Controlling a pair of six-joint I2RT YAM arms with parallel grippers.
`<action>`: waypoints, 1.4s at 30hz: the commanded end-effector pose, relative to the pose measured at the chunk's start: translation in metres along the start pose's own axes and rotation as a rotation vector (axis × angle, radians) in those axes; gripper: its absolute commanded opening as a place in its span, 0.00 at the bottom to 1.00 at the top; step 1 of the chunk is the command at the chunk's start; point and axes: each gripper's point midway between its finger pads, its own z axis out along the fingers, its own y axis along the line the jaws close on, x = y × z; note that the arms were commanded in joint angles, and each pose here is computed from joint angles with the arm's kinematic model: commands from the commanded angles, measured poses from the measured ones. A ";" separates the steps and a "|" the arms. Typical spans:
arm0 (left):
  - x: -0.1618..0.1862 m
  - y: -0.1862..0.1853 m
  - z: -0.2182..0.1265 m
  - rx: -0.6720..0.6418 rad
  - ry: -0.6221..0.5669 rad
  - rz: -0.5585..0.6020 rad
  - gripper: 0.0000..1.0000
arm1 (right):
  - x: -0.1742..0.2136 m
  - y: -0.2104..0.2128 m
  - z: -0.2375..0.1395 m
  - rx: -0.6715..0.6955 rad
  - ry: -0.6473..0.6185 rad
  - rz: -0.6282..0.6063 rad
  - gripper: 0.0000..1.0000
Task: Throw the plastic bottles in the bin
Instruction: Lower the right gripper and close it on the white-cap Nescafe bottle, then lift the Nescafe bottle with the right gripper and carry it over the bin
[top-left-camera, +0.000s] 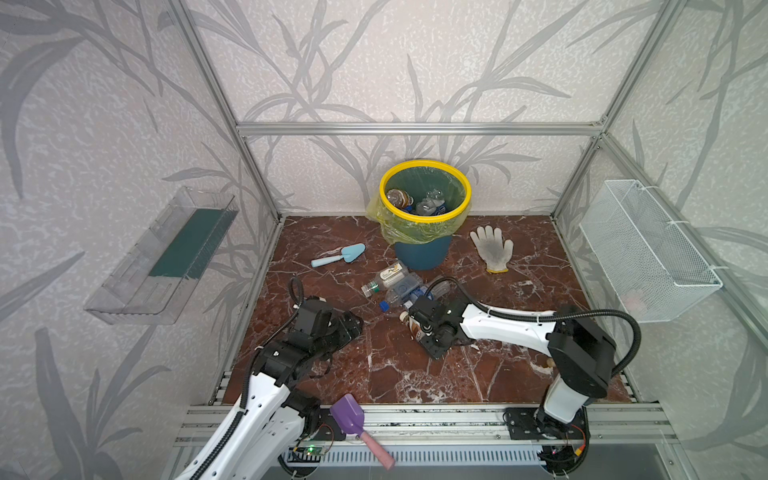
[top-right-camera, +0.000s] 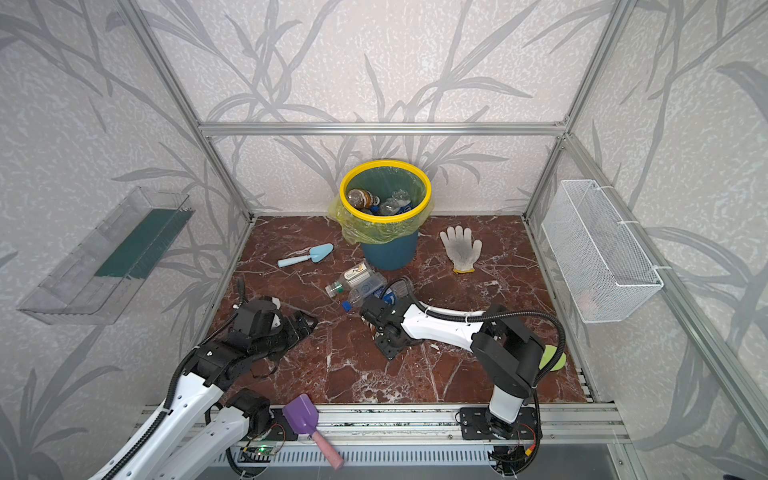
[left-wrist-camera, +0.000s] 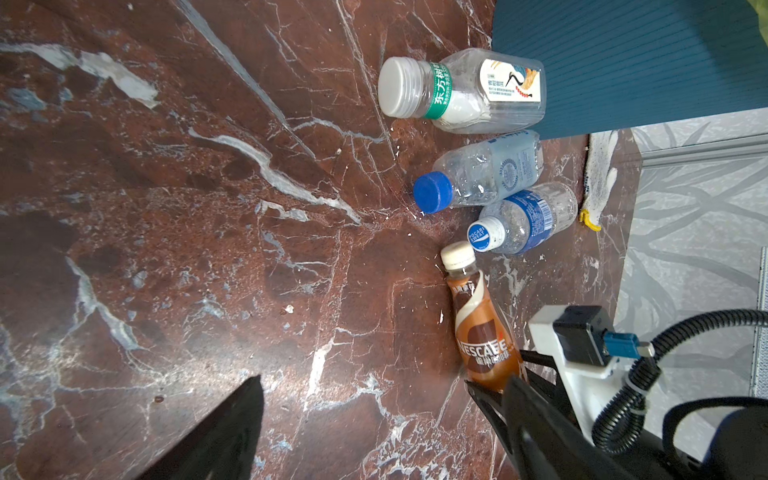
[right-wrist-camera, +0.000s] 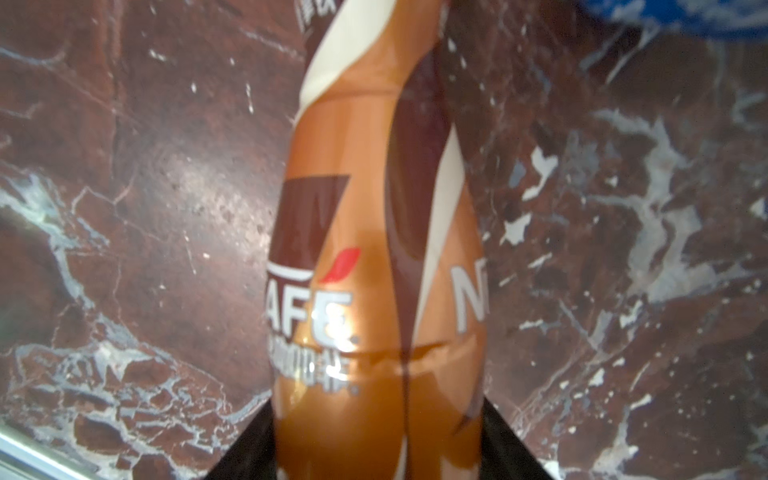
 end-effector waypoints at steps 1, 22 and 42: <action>-0.006 -0.002 -0.003 -0.002 -0.020 0.006 0.90 | 0.015 0.001 -0.011 -0.032 -0.011 0.073 0.57; -0.007 -0.005 0.005 -0.001 -0.010 0.006 0.90 | 0.053 -0.027 -0.038 0.001 -0.142 0.191 0.87; -0.007 0.000 -0.002 -0.012 -0.027 0.006 0.90 | 0.049 -0.042 -0.016 0.027 -0.004 0.203 0.53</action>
